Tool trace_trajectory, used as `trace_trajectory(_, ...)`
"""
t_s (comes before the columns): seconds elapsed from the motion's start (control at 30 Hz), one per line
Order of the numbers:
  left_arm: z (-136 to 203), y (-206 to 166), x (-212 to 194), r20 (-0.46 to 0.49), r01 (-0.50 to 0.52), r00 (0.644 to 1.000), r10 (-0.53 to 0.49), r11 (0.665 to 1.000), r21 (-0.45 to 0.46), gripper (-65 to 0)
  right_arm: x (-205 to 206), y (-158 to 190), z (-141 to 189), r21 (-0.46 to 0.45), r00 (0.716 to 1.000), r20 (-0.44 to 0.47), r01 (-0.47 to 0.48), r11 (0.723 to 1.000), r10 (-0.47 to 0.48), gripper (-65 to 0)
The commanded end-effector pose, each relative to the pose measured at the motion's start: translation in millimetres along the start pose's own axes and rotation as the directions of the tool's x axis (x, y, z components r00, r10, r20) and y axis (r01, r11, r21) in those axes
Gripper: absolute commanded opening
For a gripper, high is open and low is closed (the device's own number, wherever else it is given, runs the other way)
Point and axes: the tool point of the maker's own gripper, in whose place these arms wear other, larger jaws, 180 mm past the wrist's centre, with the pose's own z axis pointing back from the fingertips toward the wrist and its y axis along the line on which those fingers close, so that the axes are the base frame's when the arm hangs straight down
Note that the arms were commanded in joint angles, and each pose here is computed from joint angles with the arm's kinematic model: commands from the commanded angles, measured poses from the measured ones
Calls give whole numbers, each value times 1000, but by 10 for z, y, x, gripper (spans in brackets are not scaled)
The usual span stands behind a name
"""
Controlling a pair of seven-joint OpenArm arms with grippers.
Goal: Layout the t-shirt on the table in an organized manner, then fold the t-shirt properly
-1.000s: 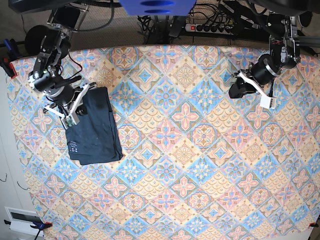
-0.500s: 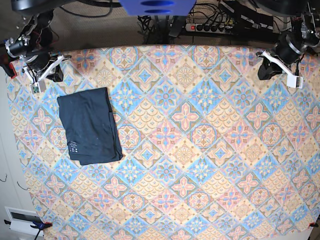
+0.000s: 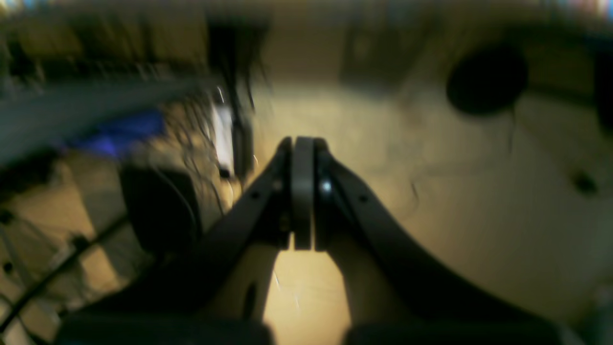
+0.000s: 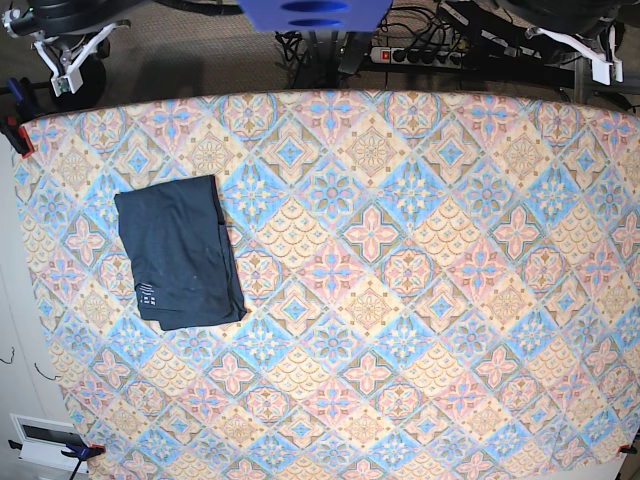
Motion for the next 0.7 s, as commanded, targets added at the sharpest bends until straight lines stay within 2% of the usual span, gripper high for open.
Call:
trace_trajectory(0.0,26,85,-72,-15,10,1000,-9,999,32,-650,-29,-34,46,-15,1000,-8,-19,1000,19,-650)
trace_trajectory(0.1,-72,270,-369,-99,28,995,-18,995,101,-650,-319,102,-111,26,992,-120,-47,999,50,-650)
trace_trajectory(0.23,-439,339,-775,-212,21,977,3,994,109,-650,-733,285,-419,93,970,-235,-50,994,70,-650)
trace_trajectory(0.3,-635,363,-951,-236,1,971,25,994,110,-650,-968,390,-564,129,955,-287,-43,991,78,-650)
trace_trajectory(0.4,-945,291,-1257,-268,19,963,4,996,85,-650,-1076,532,-849,178,946,-312,-28,984,84,-650)
trace_trajectory(0.5,-1210,137,-1543,-282,86,957,-71,995,42,-650,-1212,603,-1072,202,933,-350,-7,979,79,-650)
trace_trajectory(0.67,-1629,-151,-1998,-309,170,934,-177,984,-49,-650,-1183,670,-1432,221,942,-334,71,973,7,-650)
